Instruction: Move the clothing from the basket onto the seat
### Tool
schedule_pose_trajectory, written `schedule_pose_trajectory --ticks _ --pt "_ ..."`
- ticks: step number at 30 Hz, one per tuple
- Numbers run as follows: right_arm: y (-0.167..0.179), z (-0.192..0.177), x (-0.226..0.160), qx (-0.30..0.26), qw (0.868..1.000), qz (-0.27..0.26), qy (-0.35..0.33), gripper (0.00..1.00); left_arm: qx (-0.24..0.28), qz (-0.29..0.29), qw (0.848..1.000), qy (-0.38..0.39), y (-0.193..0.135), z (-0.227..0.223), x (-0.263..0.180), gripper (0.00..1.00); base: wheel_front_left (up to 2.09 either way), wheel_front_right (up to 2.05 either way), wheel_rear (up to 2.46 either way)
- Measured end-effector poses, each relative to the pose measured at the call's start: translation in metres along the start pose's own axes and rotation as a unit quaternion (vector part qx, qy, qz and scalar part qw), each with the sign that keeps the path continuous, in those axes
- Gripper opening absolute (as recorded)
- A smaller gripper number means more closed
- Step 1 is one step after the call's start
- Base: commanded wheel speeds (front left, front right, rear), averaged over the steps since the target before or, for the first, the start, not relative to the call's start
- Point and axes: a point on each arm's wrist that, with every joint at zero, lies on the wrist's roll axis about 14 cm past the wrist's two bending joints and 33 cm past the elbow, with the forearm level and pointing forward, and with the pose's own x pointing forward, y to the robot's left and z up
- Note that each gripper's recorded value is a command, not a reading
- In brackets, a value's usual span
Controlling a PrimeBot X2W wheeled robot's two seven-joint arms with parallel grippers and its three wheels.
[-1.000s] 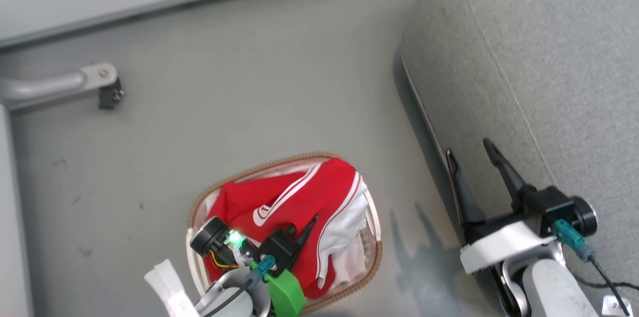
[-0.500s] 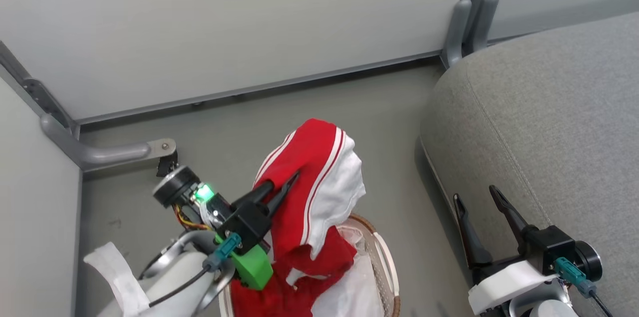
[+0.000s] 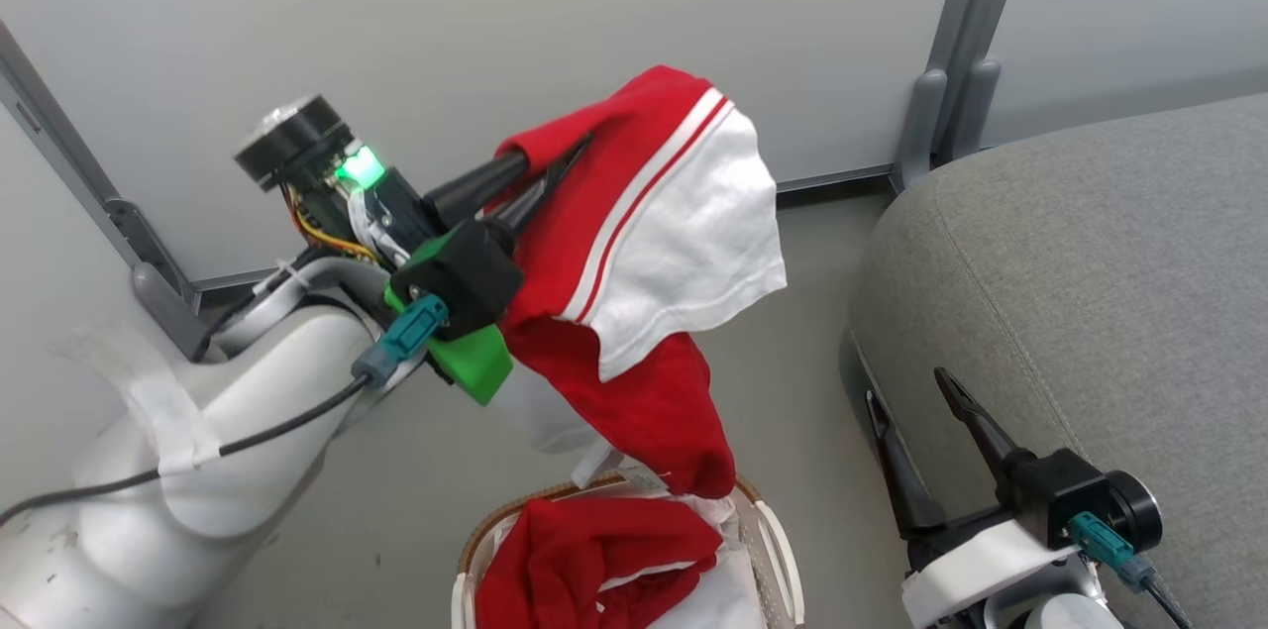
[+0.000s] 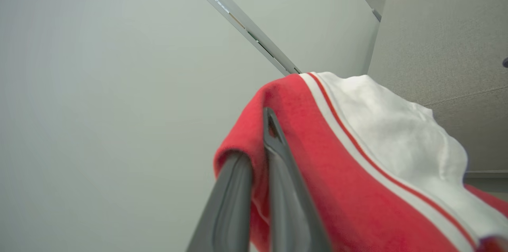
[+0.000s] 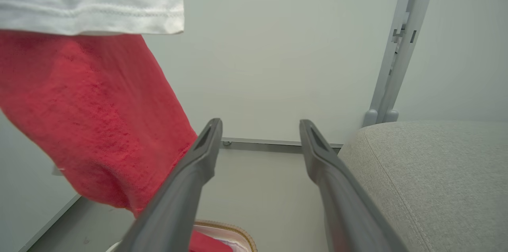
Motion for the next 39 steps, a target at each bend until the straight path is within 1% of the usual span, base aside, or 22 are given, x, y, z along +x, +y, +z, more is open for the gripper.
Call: schedule_pose_trajectory --ticks 4,6,12,19,22,27,31,39 --pt "0.011 0.005 0.004 -0.001 1.0 0.017 -0.007 1.0 0.027 0.005 0.999 -0.018 0.018 0.019 0.009 0.0 0.0 0.0 0.0" --pt "0.022 0.005 0.005 -0.003 0.999 0.035 -0.008 1.0 0.037 0.01 0.999 -0.026 0.027 0.028 0.013 0.0 0.0 0.0 0.0" --pt "0.056 0.008 0.01 -0.009 0.996 0.088 -0.013 1.0 0.055 0.014 0.997 -0.047 0.038 0.052 0.026 0.0 0.0 0.0 0.0" --pt "0.089 0.019 0.028 -0.03 0.988 0.147 -0.031 1.0 0.052 0.022 0.996 -0.063 0.047 0.069 0.041 0.0 0.0 0.0 0.0" --pt "0.097 0.022 0.036 -0.046 0.985 0.162 -0.037 1.0 0.052 0.021 0.996 -0.073 0.047 0.076 0.047 0.0 0.0 0.0 0.0" --pt "0.092 0.038 0.051 -0.069 0.983 0.159 -0.06 1.0 0.051 0.013 0.995 -0.079 0.041 0.084 0.054 0.0 0.0 0.0 0.0" --pt "0.078 0.06 0.062 -0.084 0.983 0.138 -0.092 1.0 0.051 0.009 0.995 -0.082 0.038 0.088 0.055 0.0 0.0 0.0 0.0" --pt "0.059 0.09 0.071 -0.092 0.981 0.106 -0.132 1.0 0.051 0.004 0.996 -0.075 0.034 0.085 0.05 0.0 0.0 0.0 0.0"
